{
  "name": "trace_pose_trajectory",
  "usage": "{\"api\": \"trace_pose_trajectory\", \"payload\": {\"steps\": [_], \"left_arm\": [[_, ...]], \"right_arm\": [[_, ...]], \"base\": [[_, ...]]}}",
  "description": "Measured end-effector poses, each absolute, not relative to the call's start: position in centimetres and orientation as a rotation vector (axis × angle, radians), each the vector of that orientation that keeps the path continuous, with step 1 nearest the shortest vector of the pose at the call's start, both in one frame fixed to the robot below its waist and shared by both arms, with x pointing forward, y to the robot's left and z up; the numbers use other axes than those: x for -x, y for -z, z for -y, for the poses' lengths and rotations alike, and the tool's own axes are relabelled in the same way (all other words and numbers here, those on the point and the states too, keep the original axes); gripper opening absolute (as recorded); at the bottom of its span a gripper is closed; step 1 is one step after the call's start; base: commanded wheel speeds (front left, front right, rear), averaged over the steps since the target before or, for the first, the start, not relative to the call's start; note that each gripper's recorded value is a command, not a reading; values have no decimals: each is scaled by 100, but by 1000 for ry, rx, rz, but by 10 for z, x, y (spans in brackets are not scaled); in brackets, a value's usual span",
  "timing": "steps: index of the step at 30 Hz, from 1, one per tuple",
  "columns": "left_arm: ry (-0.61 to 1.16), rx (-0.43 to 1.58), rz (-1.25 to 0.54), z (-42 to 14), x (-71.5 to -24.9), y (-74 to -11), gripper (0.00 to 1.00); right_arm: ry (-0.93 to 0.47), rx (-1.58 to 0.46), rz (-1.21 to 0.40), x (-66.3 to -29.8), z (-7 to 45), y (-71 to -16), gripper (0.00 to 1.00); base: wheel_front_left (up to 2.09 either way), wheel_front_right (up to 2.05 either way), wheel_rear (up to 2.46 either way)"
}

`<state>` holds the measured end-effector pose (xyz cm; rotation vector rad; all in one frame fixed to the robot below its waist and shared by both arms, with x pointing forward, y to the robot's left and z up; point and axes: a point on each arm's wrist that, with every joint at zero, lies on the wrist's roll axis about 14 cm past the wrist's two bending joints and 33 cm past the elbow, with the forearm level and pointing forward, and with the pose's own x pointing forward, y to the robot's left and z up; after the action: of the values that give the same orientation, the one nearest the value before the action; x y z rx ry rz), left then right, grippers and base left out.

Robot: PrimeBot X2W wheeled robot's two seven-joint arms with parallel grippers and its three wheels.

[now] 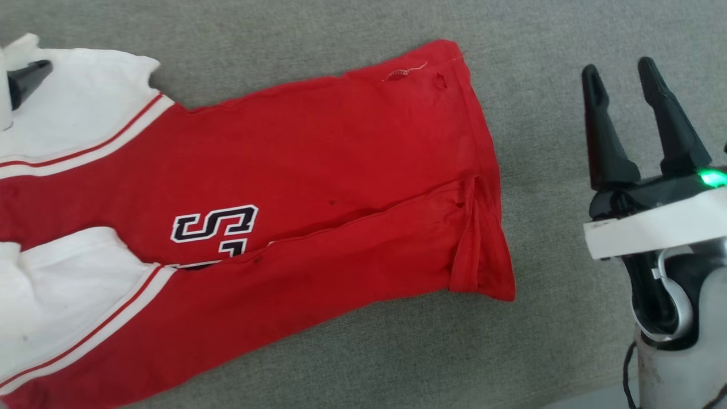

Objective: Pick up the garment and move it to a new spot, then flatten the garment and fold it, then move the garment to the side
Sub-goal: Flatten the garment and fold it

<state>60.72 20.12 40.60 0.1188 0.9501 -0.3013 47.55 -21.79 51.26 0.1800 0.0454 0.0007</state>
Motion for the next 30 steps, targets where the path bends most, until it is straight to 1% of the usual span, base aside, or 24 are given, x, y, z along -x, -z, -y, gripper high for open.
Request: {"api": "trace_pose_trajectory", "payload": {"steps": [7,8,15,20,25,30], "left_arm": [[250,-150,-1056,-208,-615,-369,100],[254,-137,-1094,-205,-614,-362,0],[277,-130,-1099,-199,-618,-359,0],[285,-118,-1084,-199,-617,-361,0],[286,-113,-1068,-200,-616,-365,0],[280,-108,-1059,-204,-613,-369,0]], "right_arm": [[-28,-180,-131,-488,210,-488,100],[-46,-187,-164,-493,204,-480,100],[-131,-213,-368,-525,180,-447,100],[-192,-151,-544,-548,160,-424,100],[-236,-64,-774,-551,144,-391,100],[-267,3,-931,-550,135,-377,100]], "base": [[0,0,0],[0,0,0],[0,0,0],[0,0,0],[0,0,0],[0,0,0]]}}
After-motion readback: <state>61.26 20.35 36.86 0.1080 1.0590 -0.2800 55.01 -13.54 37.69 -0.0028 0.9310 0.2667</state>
